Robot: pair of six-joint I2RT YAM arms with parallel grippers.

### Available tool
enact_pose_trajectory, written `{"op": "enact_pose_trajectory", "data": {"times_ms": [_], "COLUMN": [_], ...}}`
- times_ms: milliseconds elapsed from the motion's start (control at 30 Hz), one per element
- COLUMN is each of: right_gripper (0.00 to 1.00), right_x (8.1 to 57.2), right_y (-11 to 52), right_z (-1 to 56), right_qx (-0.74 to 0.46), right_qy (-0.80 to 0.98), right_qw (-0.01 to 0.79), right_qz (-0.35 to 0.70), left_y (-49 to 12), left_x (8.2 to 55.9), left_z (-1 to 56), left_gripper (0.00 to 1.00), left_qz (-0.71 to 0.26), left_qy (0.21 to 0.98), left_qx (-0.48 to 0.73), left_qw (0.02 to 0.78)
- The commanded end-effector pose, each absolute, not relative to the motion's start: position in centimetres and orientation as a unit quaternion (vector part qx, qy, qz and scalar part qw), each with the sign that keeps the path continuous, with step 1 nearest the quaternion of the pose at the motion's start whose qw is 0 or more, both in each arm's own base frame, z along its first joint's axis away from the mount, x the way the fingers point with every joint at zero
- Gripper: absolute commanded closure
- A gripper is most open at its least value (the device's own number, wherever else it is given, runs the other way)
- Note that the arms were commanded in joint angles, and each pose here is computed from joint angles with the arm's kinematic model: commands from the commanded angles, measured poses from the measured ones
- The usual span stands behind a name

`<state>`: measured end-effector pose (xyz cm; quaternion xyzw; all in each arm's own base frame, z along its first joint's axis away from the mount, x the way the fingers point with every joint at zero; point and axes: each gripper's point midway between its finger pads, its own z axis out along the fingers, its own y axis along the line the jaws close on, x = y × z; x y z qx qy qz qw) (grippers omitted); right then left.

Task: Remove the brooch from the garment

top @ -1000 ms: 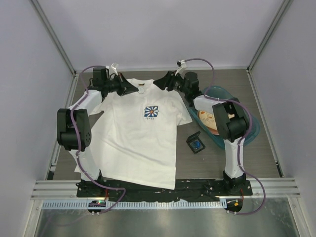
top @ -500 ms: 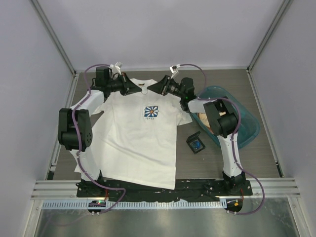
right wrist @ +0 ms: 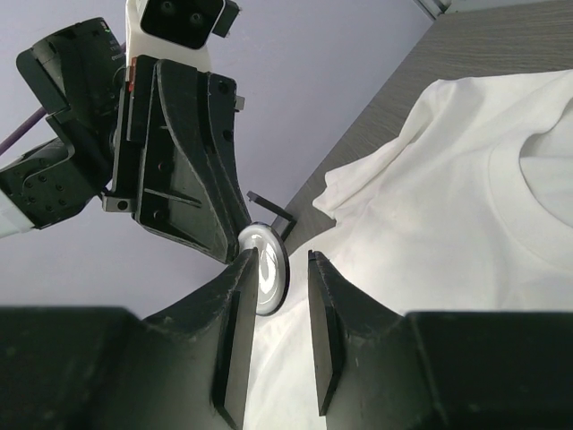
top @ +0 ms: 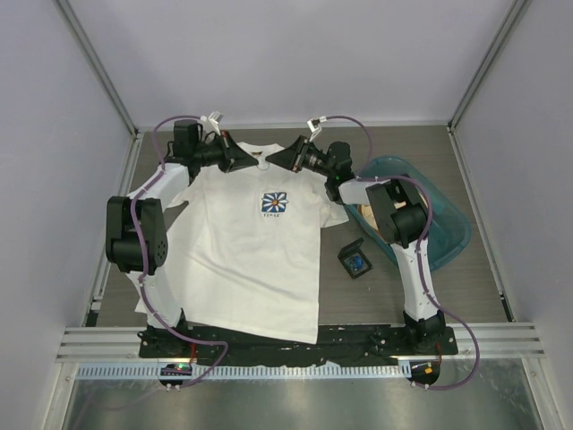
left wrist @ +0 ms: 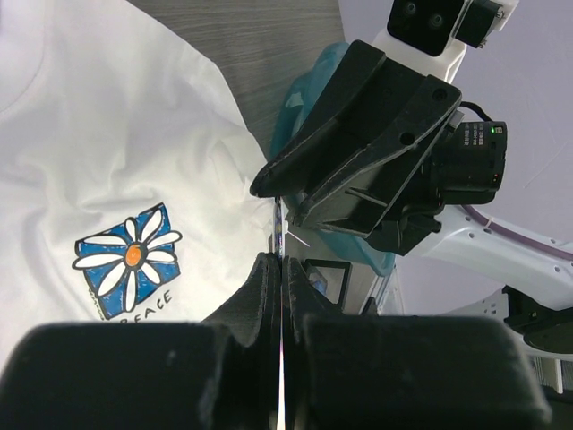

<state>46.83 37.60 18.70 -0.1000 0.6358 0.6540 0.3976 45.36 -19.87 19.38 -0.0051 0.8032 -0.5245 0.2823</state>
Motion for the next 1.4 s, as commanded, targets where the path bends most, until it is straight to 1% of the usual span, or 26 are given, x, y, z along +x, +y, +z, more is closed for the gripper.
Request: {"op": "enact_pose_trajectory", "data": {"times_ms": [0, 167, 233, 267, 300, 333, 367, 467, 500, 600, 700, 733, 767, 833, 900, 933, 967, 1000, 1033, 1067, 1133, 1167, 1233, 1267, 1333, 1367], "right_gripper": [0.65, 0.69, 0.73, 0.76, 0.82, 0.85, 0.9, 0.99, 0.99, 0.99, 0.99, 0.99, 0.99, 0.99, 0.99, 0.99, 0.99, 0.99, 0.99, 0.99, 0.93, 0.87, 0.81, 0.77, 0.75, 0.71], "right_x": [46.6, 46.2, 45.8, 45.9, 45.8, 45.6, 45.6, 45.5, 45.4, 45.4, 45.5, 45.6, 45.6, 45.6, 45.6, 45.6, 45.6, 45.6, 45.6, 45.7, 46.2, 46.3, 46.5, 46.4, 46.1, 45.9], "right_y": [37.9, 38.1, 38.3, 38.2, 38.3, 38.3, 38.3, 38.1, 38.2, 38.2, 38.1, 38.1, 38.0, 38.0, 37.9, 37.9, 38.0, 38.0, 38.0, 37.9, 37.5, 37.2, 36.9, 36.8, 36.7, 36.7], "right_z": [21.2, 21.4, 21.6, 21.7, 21.8, 21.8, 21.9, 22.3, 22.4, 22.3, 22.3, 22.4, 22.4, 22.4, 22.3, 22.4, 22.5, 22.3, 22.4, 22.4, 22.3, 22.4, 22.5, 22.5, 23.0, 23.3], "right_qx": [-0.13, -0.139, -0.143, -0.144, -0.145, -0.147, -0.148, -0.149, -0.15, -0.147, -0.145, -0.144, -0.144, -0.143, -0.143, -0.143, -0.143, -0.142, -0.143, -0.141, -0.13, -0.126, -0.119, -0.118, -0.119, -0.126], "right_qy": [0.607, 0.598, 0.593, 0.591, 0.59, 0.589, 0.586, 0.579, 0.577, 0.577, 0.577, 0.576, 0.576, 0.575, 0.576, 0.575, 0.574, 0.575, 0.575, 0.576, 0.58, 0.581, 0.581, 0.58, 0.574, 0.568], "right_qw": [0.418, 0.412, 0.409, 0.411, 0.409, 0.408, 0.41, 0.414, 0.415, 0.413, 0.414, 0.416, 0.415, 0.416, 0.415, 0.416, 0.416, 0.414, 0.414, 0.415, 0.419, 0.419, 0.42, 0.419, 0.415, 0.415], "right_qz": [0.663, 0.673, 0.678, 0.679, 0.681, 0.682, 0.683, 0.686, 0.687, 0.688, 0.689, 0.689, 0.69, 0.69, 0.69, 0.69, 0.691, 0.691, 0.691, 0.69, 0.687, 0.687, 0.687, 0.689, 0.696, 0.7], "left_y": [-20.4, -20.5, -20.5, -20.5, -20.5, -20.5, -20.5, -20.7, -20.8, -20.9, -20.9, -20.8, -20.9, -20.9, -20.9, -20.9, -20.9, -20.9, -20.9, -20.9, -20.7, -20.6, -20.5, -20.4, -20.3, -20.1], "left_x": [45.6, 45.6, 45.6, 45.6, 45.6, 45.6, 45.6, 45.8, 45.8, 45.9, 45.9, 45.9, 45.8, 45.9, 45.8, 45.8, 45.8, 45.8, 45.8, 45.7, 45.8, 45.8, 46.0, 45.8, 46.0, 45.8], "left_z": [22.1, 22.3, 22.3, 22.3, 22.4, 22.3, 22.3, 22.1, 22.0, 21.8, 21.7, 21.7, 21.8, 21.7, 21.8, 21.6, 21.6, 21.7, 21.7, 21.6, 21.5, 21.3, 21.3, 20.9, 21.0, 20.7], "left_gripper": [1.0, 1.0, 1.0, 1.0, 1.0, 1.0, 1.0, 1.0, 1.0, 0.94, 0.87, 0.82, 0.8, 0.77, 0.76, 0.77, 0.8, 0.84, 0.91, 0.94, 1.0, 1.0, 1.0, 1.0, 1.0, 1.0], "left_qz": [-0.542, -0.547, -0.547, -0.547, -0.547, -0.547, -0.547, -0.547, -0.548, -0.553, -0.552, -0.552, -0.553, -0.552, -0.553, -0.553, -0.554, -0.554, -0.553, -0.551, -0.542, -0.538, -0.531, -0.528, -0.519, -0.513], "left_qy": [0.78, 0.777, 0.777, 0.777, 0.777, 0.778, 0.778, 0.779, 0.78, 0.781, 0.782, 0.782, 0.782, 0.782, 0.781, 0.782, 0.782, 0.781, 0.781, 0.784, 0.788, 0.792, 0.793, 0.799, 0.802, 0.807], "left_qx": [0.03, 0.029, 0.028, 0.027, 0.027, 0.025, 0.024, 0.018, 0.015, 0.011, 0.009, 0.009, 0.011, 0.01, 0.011, 0.01, 0.011, 0.012, 0.013, 0.012, 0.016, 0.013, 0.019, 0.014, 0.014, 0.016], "left_qw": [0.311, 0.311, 0.31, 0.31, 0.31, 0.309, 0.308, 0.304, 0.301, 0.29, 0.289, 0.29, 0.289, 0.289, 0.289, 0.287, 0.287, 0.288, 0.289, 0.286, 0.292, 0.289, 0.298, 0.289, 0.295, 0.293]}}
